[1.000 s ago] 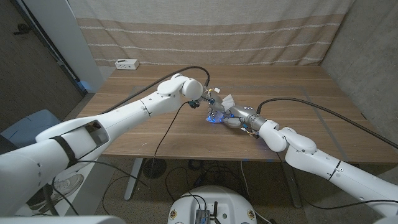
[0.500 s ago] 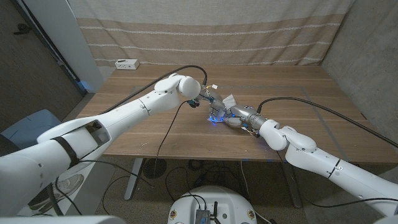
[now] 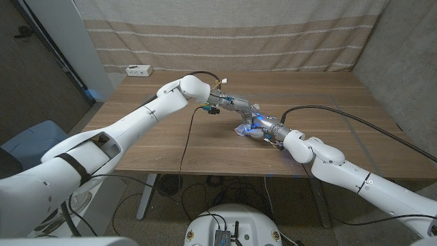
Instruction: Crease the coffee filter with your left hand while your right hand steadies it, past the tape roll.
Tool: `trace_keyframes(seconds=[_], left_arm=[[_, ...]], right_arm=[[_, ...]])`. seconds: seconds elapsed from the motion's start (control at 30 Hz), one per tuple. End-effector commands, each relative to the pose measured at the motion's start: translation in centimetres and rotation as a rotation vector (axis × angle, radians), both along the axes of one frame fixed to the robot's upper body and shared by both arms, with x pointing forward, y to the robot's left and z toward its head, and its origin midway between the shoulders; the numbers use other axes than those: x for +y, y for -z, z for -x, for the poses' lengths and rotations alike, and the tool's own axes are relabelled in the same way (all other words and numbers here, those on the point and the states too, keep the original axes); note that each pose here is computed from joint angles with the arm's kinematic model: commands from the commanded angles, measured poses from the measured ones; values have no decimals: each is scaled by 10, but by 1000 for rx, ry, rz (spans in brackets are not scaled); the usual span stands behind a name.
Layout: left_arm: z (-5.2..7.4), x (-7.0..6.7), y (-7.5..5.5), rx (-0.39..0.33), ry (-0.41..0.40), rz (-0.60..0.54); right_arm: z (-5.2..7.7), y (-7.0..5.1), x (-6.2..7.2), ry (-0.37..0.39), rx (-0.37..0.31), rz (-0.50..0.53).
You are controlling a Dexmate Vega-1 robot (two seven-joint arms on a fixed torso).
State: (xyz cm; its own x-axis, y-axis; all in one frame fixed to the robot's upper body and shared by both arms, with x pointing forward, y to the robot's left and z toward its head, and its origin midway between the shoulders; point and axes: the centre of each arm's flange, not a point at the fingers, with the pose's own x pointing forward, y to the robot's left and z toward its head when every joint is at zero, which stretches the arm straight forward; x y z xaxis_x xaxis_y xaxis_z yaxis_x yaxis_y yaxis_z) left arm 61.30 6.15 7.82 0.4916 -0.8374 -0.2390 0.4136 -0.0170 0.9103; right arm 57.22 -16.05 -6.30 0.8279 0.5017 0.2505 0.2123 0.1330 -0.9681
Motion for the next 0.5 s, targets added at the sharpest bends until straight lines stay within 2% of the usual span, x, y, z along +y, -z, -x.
trace_keyframes(seconds=[0.03,0.23,0.37,0.5], left_arm=[[20,11,-33,134,194,293],[23,21,-39,203,255,413],[31,31,-43,122,247,502],[35,38,-41,38,223,563]], right_arm=[[-2,-3,2,0,7,-4],[-2,-5,2,-6,10,-22],[-2,-7,0,-8,24,-55],[1,-10,-1,-24,25,-83]])
